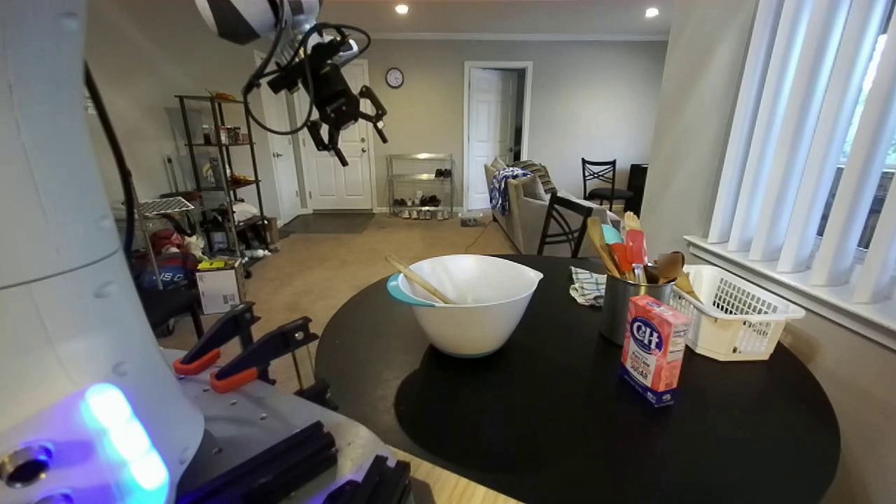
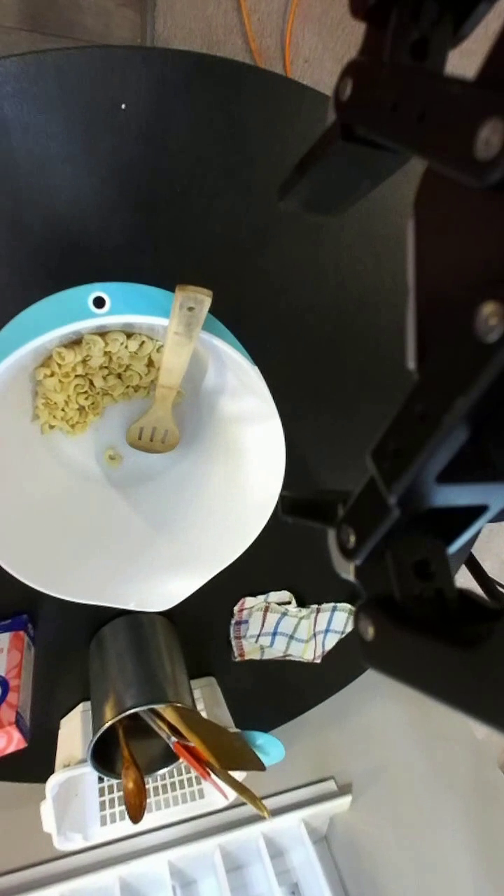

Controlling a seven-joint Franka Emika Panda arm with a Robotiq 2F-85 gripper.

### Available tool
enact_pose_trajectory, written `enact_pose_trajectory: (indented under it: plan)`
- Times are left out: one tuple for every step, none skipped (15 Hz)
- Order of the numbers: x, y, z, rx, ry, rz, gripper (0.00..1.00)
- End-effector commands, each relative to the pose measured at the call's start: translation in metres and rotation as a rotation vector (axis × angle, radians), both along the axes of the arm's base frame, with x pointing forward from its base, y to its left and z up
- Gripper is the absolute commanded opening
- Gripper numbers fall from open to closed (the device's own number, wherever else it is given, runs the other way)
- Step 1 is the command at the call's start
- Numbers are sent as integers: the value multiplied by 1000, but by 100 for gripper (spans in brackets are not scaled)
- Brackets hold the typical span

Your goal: Use the wooden spoon to stir the bowl

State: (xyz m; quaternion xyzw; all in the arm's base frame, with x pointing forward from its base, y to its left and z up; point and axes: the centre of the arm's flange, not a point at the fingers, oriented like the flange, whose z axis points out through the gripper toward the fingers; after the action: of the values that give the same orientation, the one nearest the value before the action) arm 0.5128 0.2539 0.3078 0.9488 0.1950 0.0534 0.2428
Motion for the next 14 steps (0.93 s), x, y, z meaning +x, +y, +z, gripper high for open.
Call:
enact_pose_trajectory:
  plan:
    - [8,10,-25,-14,6,0,100]
    - [7,10,-32,-17,16,-8,100]
    - [6,10,-36,-21,29,-11,100]
    - [3,11,-38,-18,43,-8,100]
    - [3,8,-34,-19,44,5,100]
    - [3,9,-37,-21,49,5,100]
    - [3,8,-38,-23,50,5,100]
    - [3,8,-38,-23,49,5,100]
    - [4,8,-38,-23,48,5,100]
    - [4,8,-37,-23,48,4,100]
    - [4,8,-37,-23,47,4,100]
    - [4,8,-37,-23,47,4,100]
    - [4,8,-37,-23,47,4,100]
    - [4,8,-37,-23,47,4,100]
